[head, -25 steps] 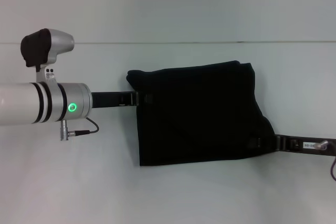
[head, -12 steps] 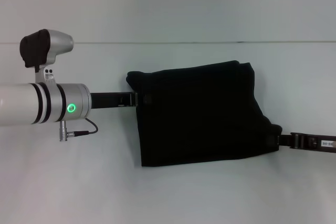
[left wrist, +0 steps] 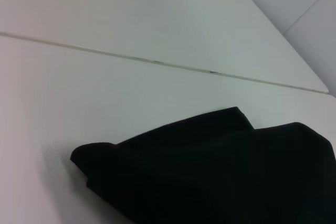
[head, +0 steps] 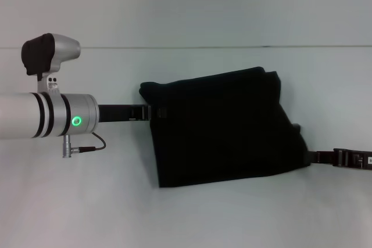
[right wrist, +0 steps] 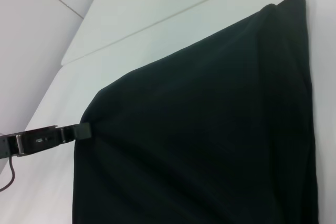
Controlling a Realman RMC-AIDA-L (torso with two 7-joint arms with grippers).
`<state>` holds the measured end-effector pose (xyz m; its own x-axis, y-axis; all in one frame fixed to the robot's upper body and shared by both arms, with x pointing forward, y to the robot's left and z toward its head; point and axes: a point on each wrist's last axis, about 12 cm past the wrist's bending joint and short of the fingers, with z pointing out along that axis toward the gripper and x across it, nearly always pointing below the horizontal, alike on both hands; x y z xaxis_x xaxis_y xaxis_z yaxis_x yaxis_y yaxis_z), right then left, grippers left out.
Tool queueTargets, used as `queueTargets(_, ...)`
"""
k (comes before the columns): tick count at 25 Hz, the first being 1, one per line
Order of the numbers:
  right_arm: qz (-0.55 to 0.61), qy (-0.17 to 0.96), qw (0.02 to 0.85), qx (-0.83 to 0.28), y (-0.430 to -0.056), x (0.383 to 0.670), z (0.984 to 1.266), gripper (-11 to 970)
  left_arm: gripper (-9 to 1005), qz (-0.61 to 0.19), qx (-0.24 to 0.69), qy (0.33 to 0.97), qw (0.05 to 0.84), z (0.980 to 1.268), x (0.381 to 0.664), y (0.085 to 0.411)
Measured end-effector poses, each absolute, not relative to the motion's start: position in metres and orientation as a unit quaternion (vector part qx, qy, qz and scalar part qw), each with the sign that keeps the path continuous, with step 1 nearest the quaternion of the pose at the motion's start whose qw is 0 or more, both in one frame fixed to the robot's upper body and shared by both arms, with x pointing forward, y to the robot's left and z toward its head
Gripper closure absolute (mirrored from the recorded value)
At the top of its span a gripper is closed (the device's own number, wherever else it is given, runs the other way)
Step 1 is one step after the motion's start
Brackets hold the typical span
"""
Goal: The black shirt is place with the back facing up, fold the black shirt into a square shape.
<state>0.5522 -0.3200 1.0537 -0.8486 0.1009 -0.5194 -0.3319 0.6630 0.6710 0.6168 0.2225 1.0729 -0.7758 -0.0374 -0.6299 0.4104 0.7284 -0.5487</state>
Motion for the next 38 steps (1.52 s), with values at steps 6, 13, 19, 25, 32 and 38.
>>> queueTargets(6, 0.404, 0.866, 0.289, -0.055, -0.329, 0.553, 1.059, 848, 906, -0.356, 0.114, 0.873, 0.314, 1.074, 0.616, 0.222)
queueTargets(13, 0.405, 0.860, 0.310, -0.030, -0.338, 0.559, 1.068, 727, 906, -0.361, 0.116, 0.871, 0.312, 1.074, 0.615, 0.221)
queueTargets(19, 0.415, 0.866, 0.276, -0.036, -0.322, 0.568, 1.071, 417, 909, -0.360, 0.118, 0.872, 0.311, 1.074, 0.615, 0.221)
queueTargets(25, 0.417, 0.871, 0.258, -0.039, -0.311, 0.571, 1.070, 325, 909, -0.360, 0.120, 0.871, 0.311, 1.075, 0.615, 0.220)
queueTargets(32, 0.411, 0.874, 0.258, -0.039, -0.306, 0.572, 1.066, 386, 909, -0.359, 0.121, 0.871, 0.311, 1.074, 0.615, 0.220)
queueTargets(38, 0.407, 0.876, 0.255, -0.037, -0.310, 0.570, 1.065, 416, 909, -0.359, 0.121, 0.872, 0.311, 1.074, 0.615, 0.220)
